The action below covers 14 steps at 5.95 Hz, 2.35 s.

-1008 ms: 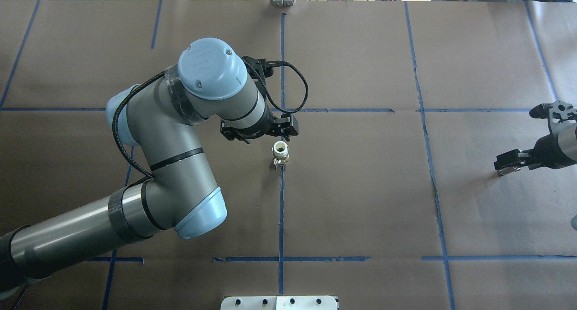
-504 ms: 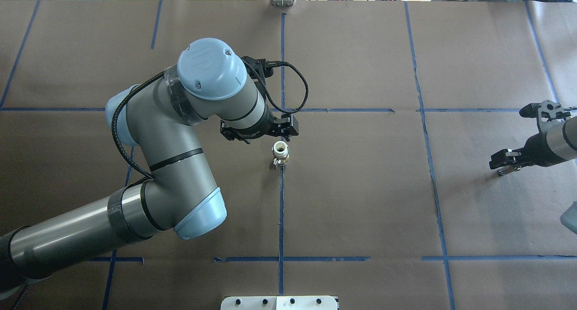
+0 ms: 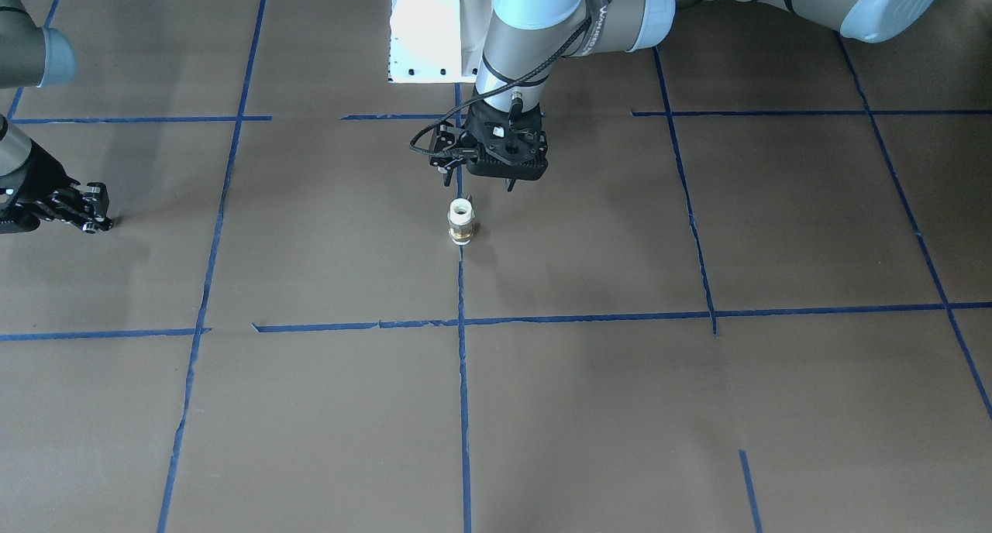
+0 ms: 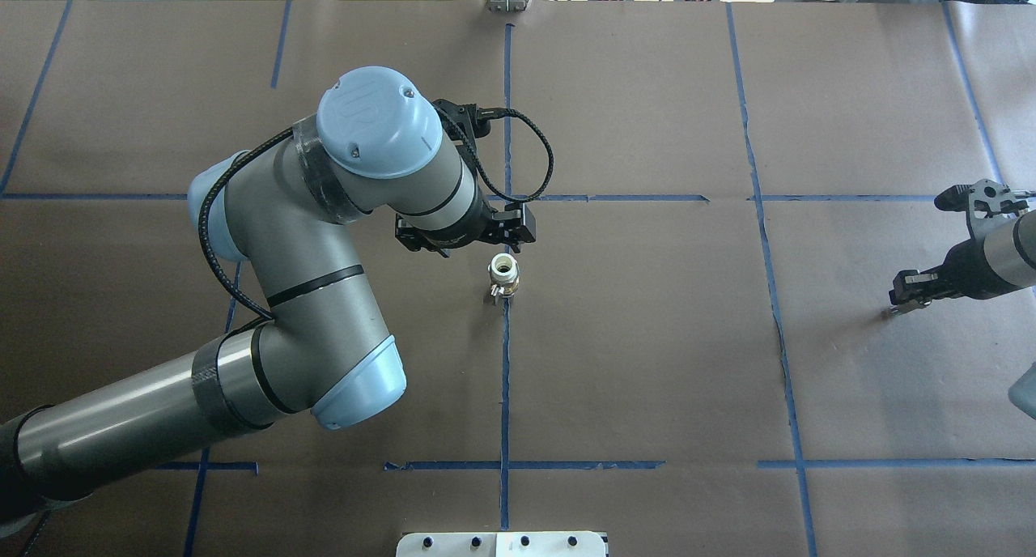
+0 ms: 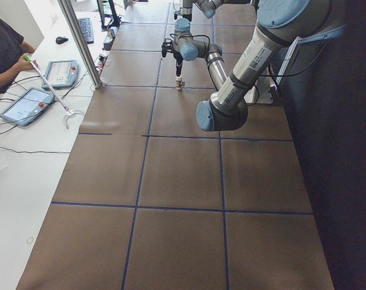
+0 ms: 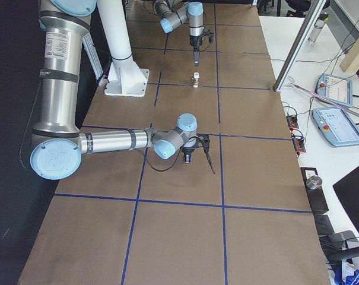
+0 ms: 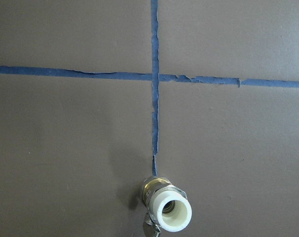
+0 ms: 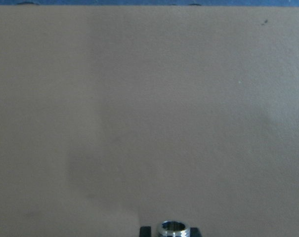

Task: Assemble PPR valve and pipe with both arms
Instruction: 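Grasp the chrome valve body with the right gripper while the left gripper lifts away, then carry the chrome valve with the right gripper above the pipe fitting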

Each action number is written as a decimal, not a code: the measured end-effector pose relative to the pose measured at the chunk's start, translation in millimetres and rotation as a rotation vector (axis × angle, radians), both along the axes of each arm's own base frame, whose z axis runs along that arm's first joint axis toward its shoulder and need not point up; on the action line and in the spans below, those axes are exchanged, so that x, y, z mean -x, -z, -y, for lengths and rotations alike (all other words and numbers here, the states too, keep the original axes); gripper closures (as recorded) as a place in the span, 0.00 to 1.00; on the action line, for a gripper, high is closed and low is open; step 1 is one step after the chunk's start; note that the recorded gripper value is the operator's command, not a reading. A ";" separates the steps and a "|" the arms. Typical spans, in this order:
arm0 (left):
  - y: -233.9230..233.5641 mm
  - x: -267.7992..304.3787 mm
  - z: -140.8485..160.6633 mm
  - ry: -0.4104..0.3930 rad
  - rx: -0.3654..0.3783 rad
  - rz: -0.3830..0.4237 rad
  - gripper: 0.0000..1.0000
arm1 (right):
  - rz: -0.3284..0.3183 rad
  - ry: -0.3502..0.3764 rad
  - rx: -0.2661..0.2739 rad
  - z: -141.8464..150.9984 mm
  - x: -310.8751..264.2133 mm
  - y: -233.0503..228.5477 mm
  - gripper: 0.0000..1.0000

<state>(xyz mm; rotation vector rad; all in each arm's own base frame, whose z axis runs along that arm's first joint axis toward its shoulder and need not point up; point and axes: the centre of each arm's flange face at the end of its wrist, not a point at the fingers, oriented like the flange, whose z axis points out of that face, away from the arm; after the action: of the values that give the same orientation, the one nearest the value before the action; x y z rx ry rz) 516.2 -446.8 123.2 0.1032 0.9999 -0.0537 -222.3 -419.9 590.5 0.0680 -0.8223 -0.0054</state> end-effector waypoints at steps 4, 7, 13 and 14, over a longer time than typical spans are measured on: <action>-13.1 31.6 -11.4 0.008 -0.018 -0.019 0.07 | 0.220 -0.156 0.082 32.2 70.2 157.5 1.00; -45.7 63.1 -16.3 0.027 -0.010 -0.004 0.07 | 0.277 -0.247 0.246 38.8 206.0 354.9 1.00; -84.8 82.3 -23.1 0.038 0.008 0.027 0.07 | 0.209 -0.320 0.341 35.3 309.1 441.0 1.00; -84.8 82.3 -23.2 0.038 0.008 0.027 0.07 | 0.198 -0.324 0.343 34.4 315.7 438.1 1.00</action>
<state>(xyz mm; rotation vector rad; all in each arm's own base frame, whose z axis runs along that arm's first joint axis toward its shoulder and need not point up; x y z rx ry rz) 434.0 -423.6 208.0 0.1150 0.9711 -0.0906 -538.0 -454.4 152.4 -0.1244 -0.9918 0.4528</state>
